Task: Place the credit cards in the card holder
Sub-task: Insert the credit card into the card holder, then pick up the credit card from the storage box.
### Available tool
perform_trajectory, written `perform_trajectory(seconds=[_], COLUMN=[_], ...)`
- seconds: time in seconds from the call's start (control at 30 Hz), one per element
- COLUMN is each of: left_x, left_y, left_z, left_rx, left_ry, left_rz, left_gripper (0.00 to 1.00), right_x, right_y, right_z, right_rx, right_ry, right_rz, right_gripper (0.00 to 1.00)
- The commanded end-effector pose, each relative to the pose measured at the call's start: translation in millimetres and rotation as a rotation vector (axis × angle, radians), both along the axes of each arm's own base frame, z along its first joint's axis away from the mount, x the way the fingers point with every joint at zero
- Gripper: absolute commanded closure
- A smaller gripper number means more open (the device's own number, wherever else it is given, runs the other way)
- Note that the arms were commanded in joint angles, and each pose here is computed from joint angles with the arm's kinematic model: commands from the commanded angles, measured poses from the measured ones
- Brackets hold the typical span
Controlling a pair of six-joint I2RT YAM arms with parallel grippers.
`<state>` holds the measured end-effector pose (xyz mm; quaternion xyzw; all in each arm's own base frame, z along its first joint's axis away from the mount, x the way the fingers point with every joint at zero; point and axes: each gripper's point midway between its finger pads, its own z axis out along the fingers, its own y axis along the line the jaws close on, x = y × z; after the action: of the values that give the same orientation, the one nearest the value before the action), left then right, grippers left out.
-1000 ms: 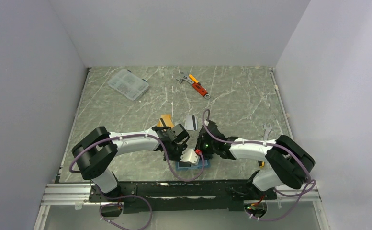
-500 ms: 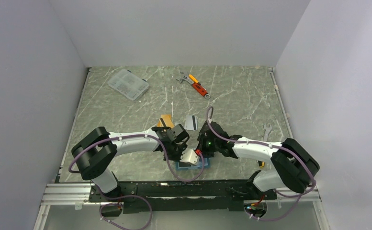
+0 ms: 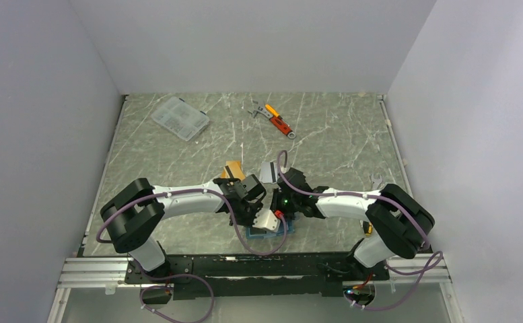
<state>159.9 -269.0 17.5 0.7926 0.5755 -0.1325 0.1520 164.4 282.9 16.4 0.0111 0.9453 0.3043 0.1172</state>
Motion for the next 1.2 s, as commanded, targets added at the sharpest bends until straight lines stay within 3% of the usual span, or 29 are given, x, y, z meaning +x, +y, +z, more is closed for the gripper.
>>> perform_trajectory(seconds=[0.0,0.4,0.67,0.7,0.77,0.8,0.9,1.03,1.1,1.17], left_x=[-1,13,63,73,93,104,131,154,152,141], left_y=[-14,10,45,51,63,72,95,129,135,134], left_z=[3,31,83,91,113,124,161,188,168,146], left_rx=[-0.052,-0.060,-0.112,-0.120,-0.142,-0.143,-0.181,-0.276,-0.241,-0.177], left_ry=[-0.007,-0.062,-0.215,-0.243,-0.299,-0.338,-0.438,-0.428,-0.333,-0.155], left_rz=[-0.036,0.012,0.188,0.224,0.300,0.350,0.496,0.754,0.773,0.760], left_gripper=[1.00,0.99,0.74,0.60,0.05,0.01,0.01,0.01,0.01,0.04], right_x=[4,8,42,50,72,81,108,142,157,167], right_y=[24,-22,-36,-36,-31,-30,-23,-5,3,10], right_z=[16,22,66,72,89,94,107,120,120,119], right_rx=[0.078,0.027,0.041,0.038,0.038,0.035,0.048,0.054,0.036,0.035], right_ry=[-0.042,-0.043,-0.149,-0.168,-0.212,-0.225,-0.272,-0.349,-0.357,-0.360], right_rz=[0.045,-0.032,-0.081,-0.081,-0.078,-0.077,-0.072,-0.041,-0.024,-0.014], right_gripper=[1.00,1.00,0.82,0.79,0.73,0.72,0.67,0.58,0.58,0.58])
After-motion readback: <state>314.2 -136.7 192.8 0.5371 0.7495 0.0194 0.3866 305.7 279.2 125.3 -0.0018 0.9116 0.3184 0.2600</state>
